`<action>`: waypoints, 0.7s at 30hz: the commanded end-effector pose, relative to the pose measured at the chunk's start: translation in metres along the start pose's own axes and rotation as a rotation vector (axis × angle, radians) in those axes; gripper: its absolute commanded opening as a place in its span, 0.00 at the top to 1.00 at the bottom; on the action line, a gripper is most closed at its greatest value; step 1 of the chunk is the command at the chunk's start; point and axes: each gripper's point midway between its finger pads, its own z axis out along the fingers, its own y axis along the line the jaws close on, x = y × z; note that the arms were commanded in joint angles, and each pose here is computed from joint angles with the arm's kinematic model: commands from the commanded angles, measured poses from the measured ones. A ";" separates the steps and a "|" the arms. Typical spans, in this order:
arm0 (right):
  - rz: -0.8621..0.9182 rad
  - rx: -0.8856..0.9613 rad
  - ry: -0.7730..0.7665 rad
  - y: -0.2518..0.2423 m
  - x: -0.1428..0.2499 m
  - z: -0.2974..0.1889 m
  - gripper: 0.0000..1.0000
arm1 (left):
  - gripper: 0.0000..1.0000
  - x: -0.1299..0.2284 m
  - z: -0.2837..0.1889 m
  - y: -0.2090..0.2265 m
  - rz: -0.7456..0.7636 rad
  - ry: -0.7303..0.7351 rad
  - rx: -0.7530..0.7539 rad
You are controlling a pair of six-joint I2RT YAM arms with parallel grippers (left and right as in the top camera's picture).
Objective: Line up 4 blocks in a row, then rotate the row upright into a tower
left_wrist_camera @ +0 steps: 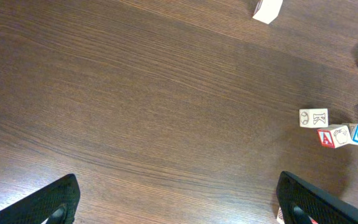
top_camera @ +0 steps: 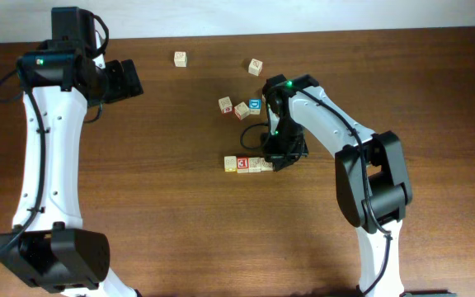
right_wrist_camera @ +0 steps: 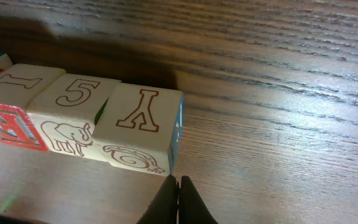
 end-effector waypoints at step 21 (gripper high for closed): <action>-0.150 0.010 -0.479 0.118 -0.073 -0.052 0.81 | 0.01 0.001 0.048 -0.001 -0.006 0.072 -0.014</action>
